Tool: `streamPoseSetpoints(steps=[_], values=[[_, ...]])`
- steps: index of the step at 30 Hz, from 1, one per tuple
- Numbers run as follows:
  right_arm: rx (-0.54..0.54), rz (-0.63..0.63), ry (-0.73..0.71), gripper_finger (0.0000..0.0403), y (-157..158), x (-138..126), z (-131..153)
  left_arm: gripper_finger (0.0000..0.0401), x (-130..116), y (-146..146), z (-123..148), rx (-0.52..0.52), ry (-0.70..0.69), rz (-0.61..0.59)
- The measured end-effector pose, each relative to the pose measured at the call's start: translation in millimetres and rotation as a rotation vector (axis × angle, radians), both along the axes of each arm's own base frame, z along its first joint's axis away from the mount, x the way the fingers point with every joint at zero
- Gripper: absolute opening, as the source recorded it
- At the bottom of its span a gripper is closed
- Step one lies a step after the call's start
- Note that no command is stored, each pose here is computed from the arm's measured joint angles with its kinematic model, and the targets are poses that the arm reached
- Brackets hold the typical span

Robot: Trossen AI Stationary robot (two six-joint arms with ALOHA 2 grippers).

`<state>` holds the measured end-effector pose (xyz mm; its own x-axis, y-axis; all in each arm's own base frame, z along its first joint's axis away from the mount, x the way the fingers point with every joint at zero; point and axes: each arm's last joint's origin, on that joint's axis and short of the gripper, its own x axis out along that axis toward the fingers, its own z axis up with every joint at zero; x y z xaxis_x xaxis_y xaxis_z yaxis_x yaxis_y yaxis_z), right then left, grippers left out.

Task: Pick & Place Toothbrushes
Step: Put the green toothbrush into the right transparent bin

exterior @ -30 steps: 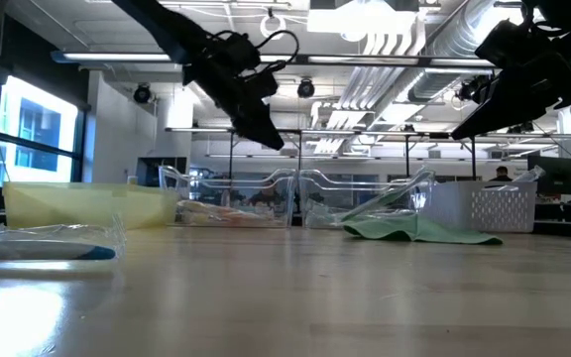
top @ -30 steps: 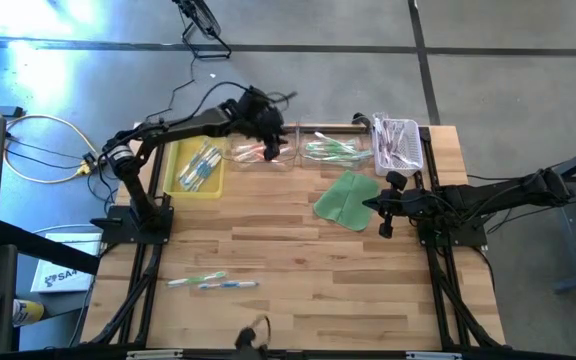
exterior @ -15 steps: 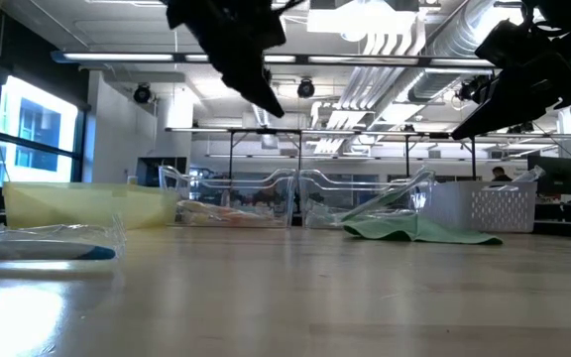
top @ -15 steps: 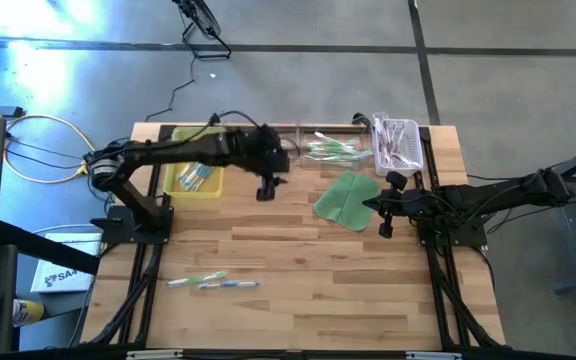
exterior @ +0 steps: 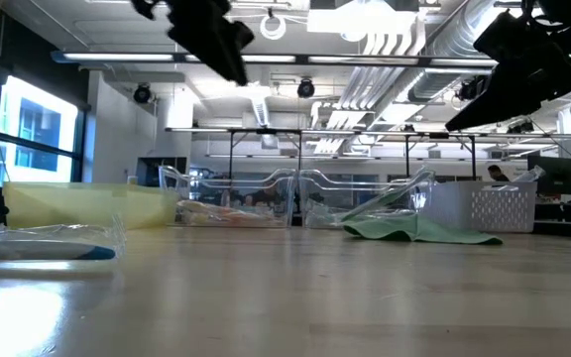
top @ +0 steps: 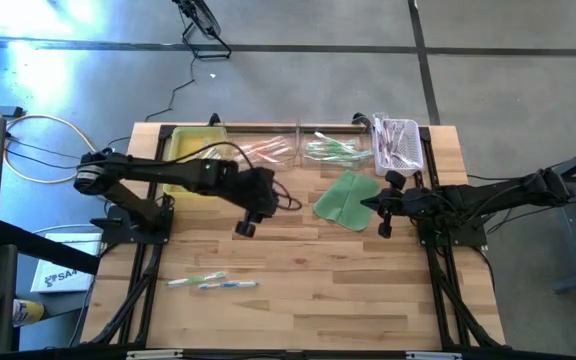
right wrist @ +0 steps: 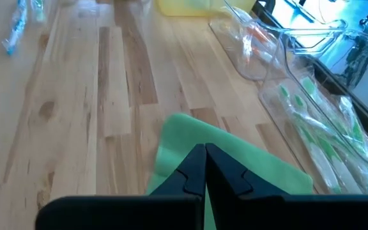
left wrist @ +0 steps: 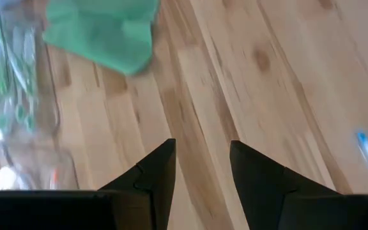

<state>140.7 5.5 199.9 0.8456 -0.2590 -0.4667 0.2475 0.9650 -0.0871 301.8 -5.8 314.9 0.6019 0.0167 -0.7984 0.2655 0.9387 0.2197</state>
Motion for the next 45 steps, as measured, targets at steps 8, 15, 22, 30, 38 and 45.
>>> streamPoseSetpoints(steps=[8, 15, 22, 30, 38, 45], values=[[0.084, 0.126, -0.159, 0.0002, 5, 5, 14, 0.0143, -16, -35, 10, 0.131, -0.019, -0.036], [0.144, 0.269, -0.306, 0.0002, 10, 9, 28, 0.0143, -18, -55, 11, 0.151, -0.037, -0.085], [0.150, 0.273, -0.385, 0.0002, 10, 12, 36, 0.0143, -15, -64, 15, 0.076, -0.107, -0.045], [0.212, 0.255, -0.376, 0.0002, 10, 12, 34, 0.0143, -13, -64, 16, 0.047, -0.124, -0.055], [0.188, 0.261, -0.347, 0.0002, 10, 11, 32, 0.0143, -12, -64, 17, 0.045, -0.135, -0.054], [0.187, 0.261, -0.347, 0.0002, 10, 11, 32, 0.0143, -11, -72, 19, 0.185, -0.174, -0.243]])
